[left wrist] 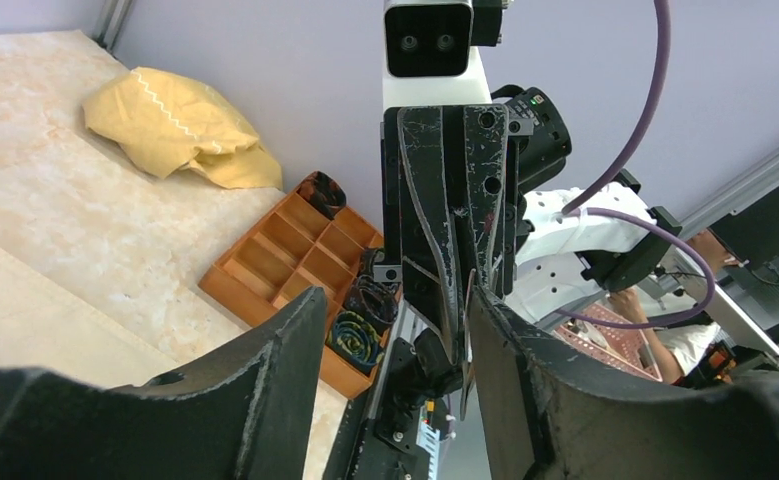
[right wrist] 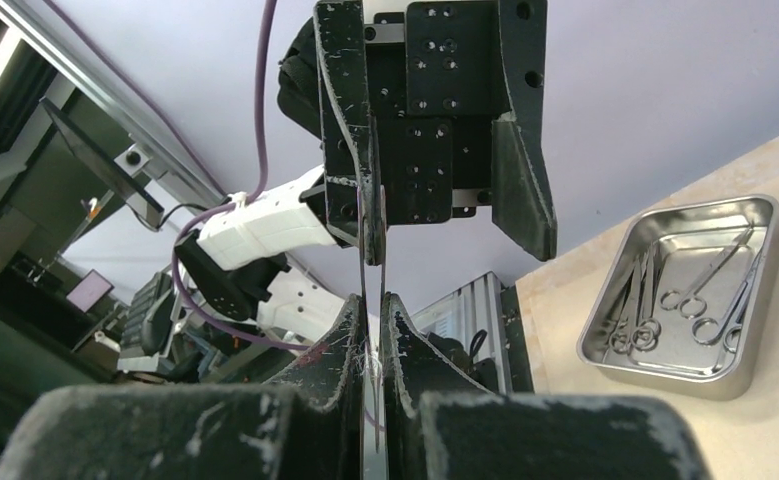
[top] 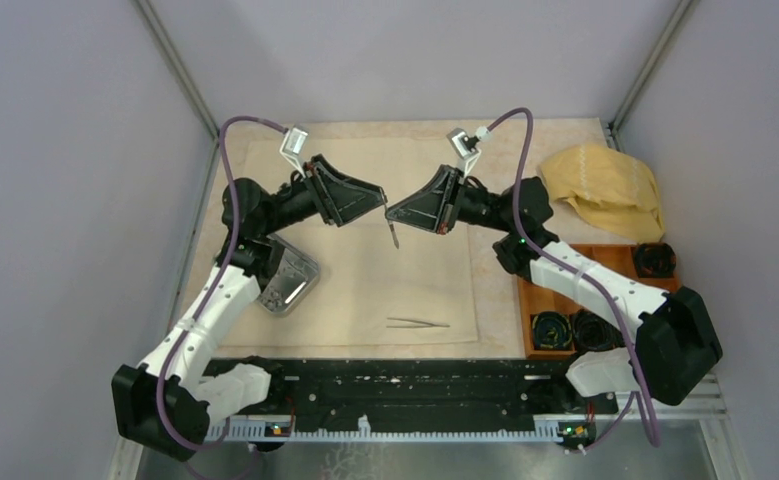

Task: Open and lay out the surgical kit
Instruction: Place the medical item in the surgical kit.

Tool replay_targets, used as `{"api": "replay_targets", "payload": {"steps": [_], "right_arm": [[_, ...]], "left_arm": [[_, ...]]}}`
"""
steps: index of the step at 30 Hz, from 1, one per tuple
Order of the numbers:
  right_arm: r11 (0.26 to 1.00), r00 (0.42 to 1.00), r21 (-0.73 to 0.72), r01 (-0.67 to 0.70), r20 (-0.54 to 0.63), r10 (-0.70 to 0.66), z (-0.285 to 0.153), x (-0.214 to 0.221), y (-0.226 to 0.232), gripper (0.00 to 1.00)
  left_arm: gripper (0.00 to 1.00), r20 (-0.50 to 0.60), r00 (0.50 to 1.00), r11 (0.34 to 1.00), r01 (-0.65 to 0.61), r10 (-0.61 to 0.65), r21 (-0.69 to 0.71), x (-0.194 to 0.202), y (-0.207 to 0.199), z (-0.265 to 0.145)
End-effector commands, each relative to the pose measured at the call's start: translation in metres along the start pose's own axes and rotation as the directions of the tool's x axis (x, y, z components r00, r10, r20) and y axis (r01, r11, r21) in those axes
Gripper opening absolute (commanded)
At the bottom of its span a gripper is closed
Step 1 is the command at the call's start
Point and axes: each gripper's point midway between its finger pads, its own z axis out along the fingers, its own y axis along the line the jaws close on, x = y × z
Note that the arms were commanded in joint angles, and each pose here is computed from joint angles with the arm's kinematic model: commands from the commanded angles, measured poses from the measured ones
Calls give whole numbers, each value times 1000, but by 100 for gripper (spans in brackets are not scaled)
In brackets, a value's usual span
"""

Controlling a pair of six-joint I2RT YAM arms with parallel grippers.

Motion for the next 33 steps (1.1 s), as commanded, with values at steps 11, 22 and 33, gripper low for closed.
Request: {"api": "replay_targets", "payload": {"steps": [11,22,33], "right_arm": [[999,996,10,-49,-70,49,0,5,-17,0],[996,994,60,-70,-76,75,-3,10,-26,33],[999,996,34,-35,-83,38,-8,12,-18,24]], "left_arm": [[13,29,997,990,-71,68,125,-29,-32,6],[0,97,984,983,-156,147,95,-38,-37,2],[0,99,982,984,-166,160,63,-42,-30,4]]}}
